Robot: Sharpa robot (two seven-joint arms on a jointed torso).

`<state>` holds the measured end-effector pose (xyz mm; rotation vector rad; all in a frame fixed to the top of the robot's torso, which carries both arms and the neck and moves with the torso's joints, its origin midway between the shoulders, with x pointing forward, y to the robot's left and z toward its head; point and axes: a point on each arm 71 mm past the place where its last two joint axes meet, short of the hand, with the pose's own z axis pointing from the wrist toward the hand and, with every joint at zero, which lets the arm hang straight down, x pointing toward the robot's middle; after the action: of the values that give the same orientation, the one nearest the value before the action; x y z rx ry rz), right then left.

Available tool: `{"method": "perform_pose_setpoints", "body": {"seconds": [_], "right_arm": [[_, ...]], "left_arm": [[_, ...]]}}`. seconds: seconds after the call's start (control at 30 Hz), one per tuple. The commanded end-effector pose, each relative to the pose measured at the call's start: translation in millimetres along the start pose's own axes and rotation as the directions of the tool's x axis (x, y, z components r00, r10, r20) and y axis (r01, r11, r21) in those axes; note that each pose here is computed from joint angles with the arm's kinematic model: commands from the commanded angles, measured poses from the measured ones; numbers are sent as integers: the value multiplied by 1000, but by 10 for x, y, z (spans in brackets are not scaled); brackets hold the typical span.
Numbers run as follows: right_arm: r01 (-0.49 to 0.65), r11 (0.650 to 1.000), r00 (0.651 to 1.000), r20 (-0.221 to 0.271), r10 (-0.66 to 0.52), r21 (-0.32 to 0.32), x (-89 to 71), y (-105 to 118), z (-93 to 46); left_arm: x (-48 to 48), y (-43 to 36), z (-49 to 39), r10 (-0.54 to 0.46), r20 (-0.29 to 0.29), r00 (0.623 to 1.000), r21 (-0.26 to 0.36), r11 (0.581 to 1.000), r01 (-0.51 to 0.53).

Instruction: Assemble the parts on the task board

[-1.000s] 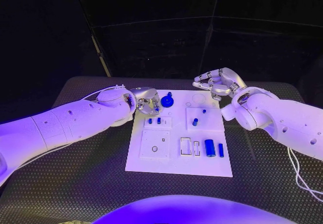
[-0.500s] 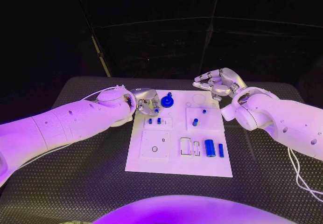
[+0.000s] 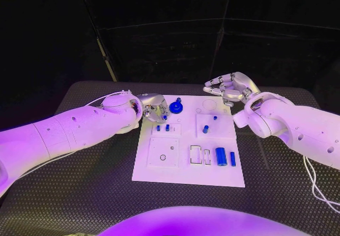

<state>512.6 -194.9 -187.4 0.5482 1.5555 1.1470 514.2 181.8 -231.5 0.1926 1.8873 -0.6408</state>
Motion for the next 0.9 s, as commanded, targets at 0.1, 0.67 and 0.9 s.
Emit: {"method": "perform_pose_setpoints", "body": {"seconds": [0.1, 0.67, 0.9], "right_arm": [[7, 1000, 1000, -7, -7, 3, -16, -8, 3], [496, 868, 864, -110, -491, 21, -154, -144, -114], [711, 704, 698, -118, -706, -7, -123, -128, -194]], "left_arm": [[-21, 36, -18, -5, 11, 1000, -14, 1000, 5], [-402, 438, -401, -256, 140, 956, -32, 964, 263], [-629, 562, -633, -600, 353, 717, 176, 796, 579]]}}
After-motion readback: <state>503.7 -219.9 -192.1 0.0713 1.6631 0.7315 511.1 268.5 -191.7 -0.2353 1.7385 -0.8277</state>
